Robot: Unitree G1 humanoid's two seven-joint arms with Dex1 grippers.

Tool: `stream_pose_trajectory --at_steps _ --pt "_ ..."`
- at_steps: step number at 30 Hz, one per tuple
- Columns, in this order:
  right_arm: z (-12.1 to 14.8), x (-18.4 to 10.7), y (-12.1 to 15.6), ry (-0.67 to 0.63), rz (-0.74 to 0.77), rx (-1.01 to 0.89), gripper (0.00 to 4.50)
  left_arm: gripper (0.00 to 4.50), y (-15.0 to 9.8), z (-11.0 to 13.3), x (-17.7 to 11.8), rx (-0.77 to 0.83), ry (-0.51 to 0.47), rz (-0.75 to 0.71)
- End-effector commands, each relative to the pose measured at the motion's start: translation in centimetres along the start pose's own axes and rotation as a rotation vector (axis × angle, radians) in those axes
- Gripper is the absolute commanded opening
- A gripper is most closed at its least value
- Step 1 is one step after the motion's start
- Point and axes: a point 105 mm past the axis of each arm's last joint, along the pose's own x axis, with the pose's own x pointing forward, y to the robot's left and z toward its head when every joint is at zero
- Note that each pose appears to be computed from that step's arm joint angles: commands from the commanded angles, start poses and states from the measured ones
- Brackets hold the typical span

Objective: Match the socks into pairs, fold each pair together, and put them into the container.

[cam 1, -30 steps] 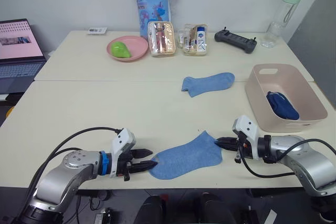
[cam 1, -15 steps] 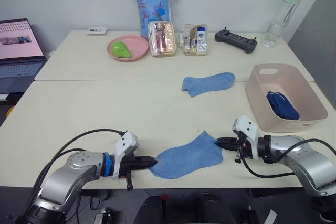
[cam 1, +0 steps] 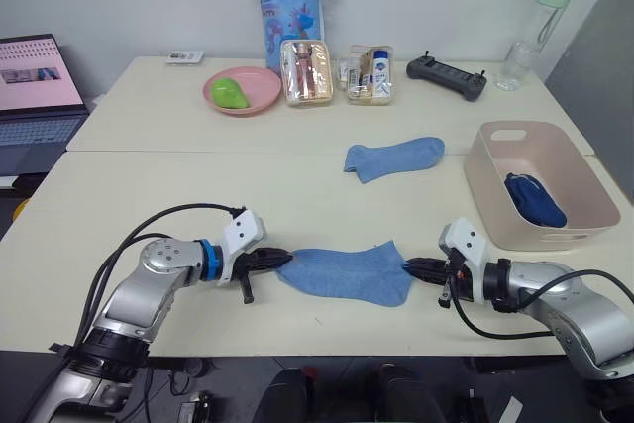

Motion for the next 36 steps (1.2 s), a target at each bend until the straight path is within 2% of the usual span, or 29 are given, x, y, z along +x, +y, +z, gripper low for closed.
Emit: stream_pose_trajectory --at_steps 1,2,5,7,8,11,14,16,17,23,26,31,34,35,36 --pt "1.2 -1.0 -1.1 -0.039 -0.047 -0.065 1.41 1.25 -0.1 0.4 -0.7 0.017 -0.012 0.005" --pt "1.6 -1.1 -1.3 -0.054 -0.046 -0.081 1.74 1.54 0.2 0.4 -1.0 0.022 -0.014 0.026" --pt "3.8 -0.9 -1.1 -0.142 -0.011 -0.144 1.79 2.51 1.1 2.4 -2.4 0.061 -0.127 0.109" --pt "4.6 -0.2 -0.5 -0.170 0.032 -0.183 1.79 2.51 1.0 4.1 -2.9 0.078 -0.238 0.140" --pt "4.6 0.3 -0.1 -0.171 0.058 -0.203 1.79 2.51 0.5 4.4 -2.9 0.080 -0.255 0.126" --pt "3.7 2.0 0.6 -0.140 0.122 -0.263 1.19 1.89 -1.7 3.4 -2.1 0.151 -0.222 0.058" --pt "2.9 3.6 0.9 -0.134 0.165 -0.272 0.10 0.87 -2.8 3.1 -1.1 0.151 -0.258 0.059" --pt "2.5 4.0 1.2 -0.130 0.192 -0.263 0.00 0.13 -3.6 2.1 -0.4 0.148 -0.223 0.054" --pt "2.0 4.2 1.3 -0.119 0.196 -0.258 0.00 0.03 -3.7 1.3 0.0 0.152 -0.193 0.066" --pt "-1.6 3.3 0.1 -0.006 0.175 -0.263 0.00 0.03 -3.8 -2.3 -0.3 0.102 -0.101 0.096" --pt "-2.0 2.5 -0.7 0.004 0.151 -0.260 0.00 0.03 -3.7 -3.1 -1.0 0.095 -0.074 0.104" --pt "-0.4 0.7 -1.8 -0.058 0.119 -0.228 0.00 0.03 -3.3 -0.6 -2.2 0.038 -0.185 0.125" --pt "1.3 0.0 -2.3 -0.093 0.084 -0.232 0.00 0.03 -3.7 1.1 -2.9 0.003 -0.239 0.121" --pt "2.2 -0.1 -2.7 -0.114 0.054 -0.235 0.00 0.03 -3.4 2.0 -3.4 0.001 -0.266 0.150" --pt "3.6 0.3 -3.5 -0.146 -0.014 -0.249 0.18 0.20 -2.9 3.3 -4.2 0.003 -0.310 0.199"
